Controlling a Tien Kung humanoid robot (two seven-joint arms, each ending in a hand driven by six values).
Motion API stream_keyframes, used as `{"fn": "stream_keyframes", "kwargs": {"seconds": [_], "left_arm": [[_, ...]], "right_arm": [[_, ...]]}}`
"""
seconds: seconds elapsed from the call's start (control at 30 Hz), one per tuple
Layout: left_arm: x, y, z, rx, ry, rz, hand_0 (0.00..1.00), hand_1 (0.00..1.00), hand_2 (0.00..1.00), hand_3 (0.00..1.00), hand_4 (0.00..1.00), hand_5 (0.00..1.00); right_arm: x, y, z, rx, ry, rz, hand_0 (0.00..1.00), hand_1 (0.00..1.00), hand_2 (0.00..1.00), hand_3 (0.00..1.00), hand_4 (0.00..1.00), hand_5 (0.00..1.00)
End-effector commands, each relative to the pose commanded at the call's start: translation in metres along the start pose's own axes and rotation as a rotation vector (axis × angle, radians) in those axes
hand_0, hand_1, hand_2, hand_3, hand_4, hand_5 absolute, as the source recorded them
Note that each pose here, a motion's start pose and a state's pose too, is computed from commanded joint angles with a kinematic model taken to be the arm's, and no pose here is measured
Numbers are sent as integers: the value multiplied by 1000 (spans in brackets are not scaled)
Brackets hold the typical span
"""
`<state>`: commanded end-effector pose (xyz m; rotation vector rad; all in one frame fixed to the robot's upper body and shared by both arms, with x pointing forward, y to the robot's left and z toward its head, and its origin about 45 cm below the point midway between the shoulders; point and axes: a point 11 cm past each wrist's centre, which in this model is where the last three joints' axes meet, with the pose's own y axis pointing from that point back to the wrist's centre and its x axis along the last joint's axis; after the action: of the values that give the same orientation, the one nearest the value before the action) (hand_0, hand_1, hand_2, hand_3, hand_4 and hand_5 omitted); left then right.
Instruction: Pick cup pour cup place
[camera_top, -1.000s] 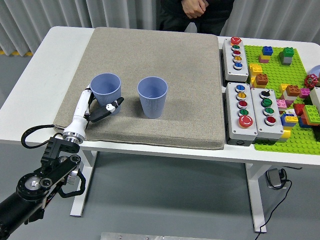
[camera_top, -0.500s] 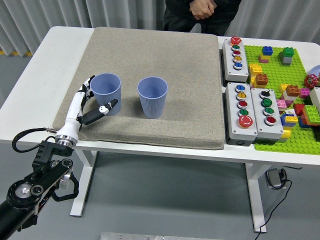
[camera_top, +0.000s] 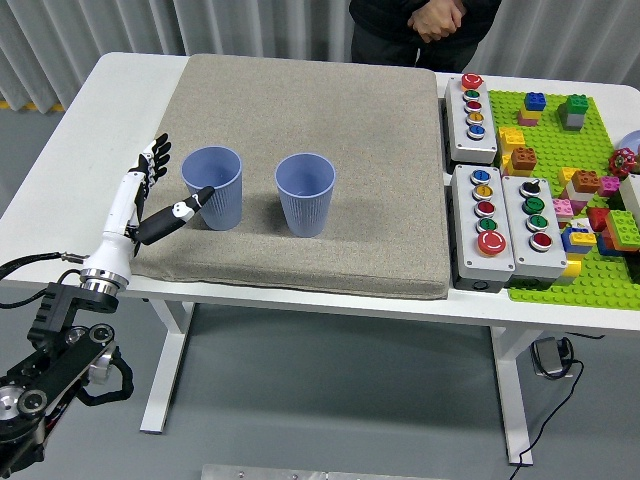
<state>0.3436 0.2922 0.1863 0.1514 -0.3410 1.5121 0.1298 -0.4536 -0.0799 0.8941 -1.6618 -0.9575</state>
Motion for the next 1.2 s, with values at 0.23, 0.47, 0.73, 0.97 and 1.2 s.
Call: {"fn": "stream_keyframes", "kwargs": {"seconds": [0.23, 0.47, 0.73, 0.97, 1.2], "left_arm": [[21, -15, 22, -53, 156, 78, 888, 915, 998, 980, 948, 775], [30, -29, 7, -3, 462, 135, 858, 867, 904, 880, 829, 998], [27, -32, -12, 69, 790, 169, 856, 862, 892, 861, 814, 998], [30, -33, -14, 72, 798, 183, 856, 862, 893, 864, 810, 998], [32, -33, -13, 68, 792, 191, 855, 861, 893, 865, 808, 998]], "right_arm": [[0, 0, -1, 2, -3, 0, 702, 646, 602, 600, 2, 361], [-1, 0, -2, 4, -7, -1, 702, 646, 602, 599, 2, 357], [-1, 0, -2, 4, -6, -2, 702, 646, 602, 599, 2, 357], [-1, 0, -3, 4, -5, -2, 702, 645, 601, 598, 2, 354], [-2, 1, -3, 5, -8, -1, 702, 644, 601, 597, 2, 353]]}}
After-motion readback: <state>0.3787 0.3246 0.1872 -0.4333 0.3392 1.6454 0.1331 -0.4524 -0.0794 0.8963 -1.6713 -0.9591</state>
